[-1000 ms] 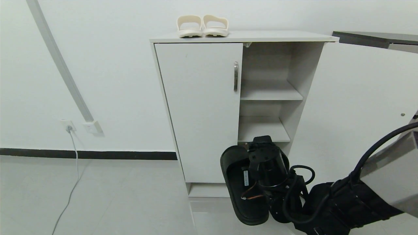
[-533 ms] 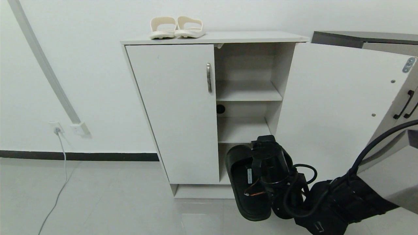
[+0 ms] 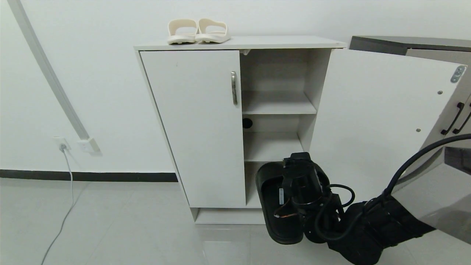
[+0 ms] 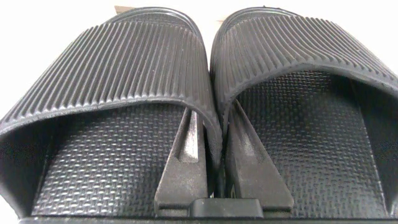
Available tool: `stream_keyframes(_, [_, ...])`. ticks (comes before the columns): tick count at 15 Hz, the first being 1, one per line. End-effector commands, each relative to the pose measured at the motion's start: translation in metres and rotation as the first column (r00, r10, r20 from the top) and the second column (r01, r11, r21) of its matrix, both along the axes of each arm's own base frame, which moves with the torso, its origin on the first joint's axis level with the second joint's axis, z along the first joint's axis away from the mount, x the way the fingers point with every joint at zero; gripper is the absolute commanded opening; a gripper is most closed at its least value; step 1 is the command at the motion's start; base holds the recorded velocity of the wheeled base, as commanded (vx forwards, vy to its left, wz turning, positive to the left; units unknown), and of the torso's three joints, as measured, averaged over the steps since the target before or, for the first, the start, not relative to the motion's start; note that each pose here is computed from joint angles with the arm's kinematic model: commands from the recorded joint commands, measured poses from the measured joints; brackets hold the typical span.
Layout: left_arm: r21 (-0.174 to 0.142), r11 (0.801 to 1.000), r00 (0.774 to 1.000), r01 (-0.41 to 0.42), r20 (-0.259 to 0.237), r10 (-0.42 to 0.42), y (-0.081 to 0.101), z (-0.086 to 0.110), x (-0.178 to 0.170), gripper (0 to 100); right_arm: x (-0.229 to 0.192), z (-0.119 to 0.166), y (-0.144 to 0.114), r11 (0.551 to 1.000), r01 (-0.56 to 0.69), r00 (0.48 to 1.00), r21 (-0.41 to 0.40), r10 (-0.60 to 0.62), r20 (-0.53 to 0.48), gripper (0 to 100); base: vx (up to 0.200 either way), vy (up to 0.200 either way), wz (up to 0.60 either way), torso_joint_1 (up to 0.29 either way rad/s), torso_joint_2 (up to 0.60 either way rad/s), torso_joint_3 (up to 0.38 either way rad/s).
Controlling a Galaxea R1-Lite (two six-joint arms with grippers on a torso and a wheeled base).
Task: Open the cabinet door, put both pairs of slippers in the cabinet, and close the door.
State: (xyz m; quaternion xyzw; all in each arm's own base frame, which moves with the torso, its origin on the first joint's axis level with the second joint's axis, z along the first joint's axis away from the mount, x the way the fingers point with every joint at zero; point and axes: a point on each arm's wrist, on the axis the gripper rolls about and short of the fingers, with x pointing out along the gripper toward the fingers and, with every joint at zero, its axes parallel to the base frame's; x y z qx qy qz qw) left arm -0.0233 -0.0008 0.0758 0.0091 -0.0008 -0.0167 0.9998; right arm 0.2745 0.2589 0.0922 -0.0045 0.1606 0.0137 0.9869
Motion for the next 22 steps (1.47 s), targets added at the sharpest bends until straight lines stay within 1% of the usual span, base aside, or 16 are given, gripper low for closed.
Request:
stream_keyframes(1, [0.002,1.0,1.0,0.002,-0.003,-0.002,0.0,0.0,0.0,0,0.002,-0.003,0.003,1.0,-0.001,1.0,-0.003,0.001,-0.004,0,0.0,0.0,0.0,0.0,0.0,0.0])
stream_keyframes(3, [0.01,1.0,1.0,0.002,-0.004,-0.002,0.0,0.0,0.0,0,0.004,-0.004,0.005,1.0,-0.002,1.0,0.0,0.002,-0.001,0,0.0,0.0,0.0,0.0,0.0,0.0])
stream_keyframes(5, [0.002,1.0,1.0,0.0,-0.003,0.0,0.0,0.0,0.0,0,0.006,-0.01,0.007,1.0,-0.001,1.0,-0.001,0.001,-0.01,0,0.0,0.0,0.0,0.0,0.0,0.0])
stream_keyframes(8, [0.002,1.0,1.0,0.0,-0.003,0.0,0.0,0.0,0.0,0,0.009,-0.015,0.01,1.0,0.003,1.0,0.006,-0.003,-0.014,0,0.0,0.0,0.0,0.0,0.0,0.0])
stream_keyframes(10, [0.002,1.0,1.0,0.0,-0.003,0.0,0.0,0.0,0.0,0,0.011,-0.015,0.015,1.0,0.005,1.0,0.026,-0.004,-0.009,0,0.0,0.0,0.0,0.001,0.0,-0.035])
stream_keyframes(14, [0.003,1.0,1.0,0.0,-0.004,0.0,0.0,0.0,0.0,0,0.024,-0.022,0.028,0.999,0.007,1.0,0.04,-0.007,0.001,0,0.0,0.0,0.0,0.004,0.0,-0.167])
stream_keyframes(16, [0.003,1.0,1.0,0.0,-0.004,0.0,0.0,0.0,0.0,0,0.029,-0.026,0.031,0.999,0.013,1.0,0.044,-0.013,0.002,0,0.0,0.0,0.0,0.002,0.0,-0.19])
stream_keyframes(17, [0.003,1.0,1.0,0.002,-0.004,-0.002,0.0,0.0,0.0,0,0.034,-0.032,0.034,0.999,0.018,1.0,0.041,-0.018,-0.001,0,0.0,0.0,0.0,0.007,0.0,-0.193])
stream_keyframes(19, [0.003,1.0,1.0,0.0,-0.004,0.0,0.0,0.0,0.0,0,0.044,-0.039,0.035,0.997,0.066,0.998,0.046,-0.067,0.013,0,0.0,0.0,0.0,0.005,0.0,-0.203])
stream_keyframes(22, [0.003,1.0,1.0,0.0,-0.003,0.0,0.0,0.0,0.0,0,0.053,-0.044,0.034,0.995,0.09,0.996,0.046,-0.091,0.018,0,0.0,0.0,0.0,0.004,0.0,-0.178])
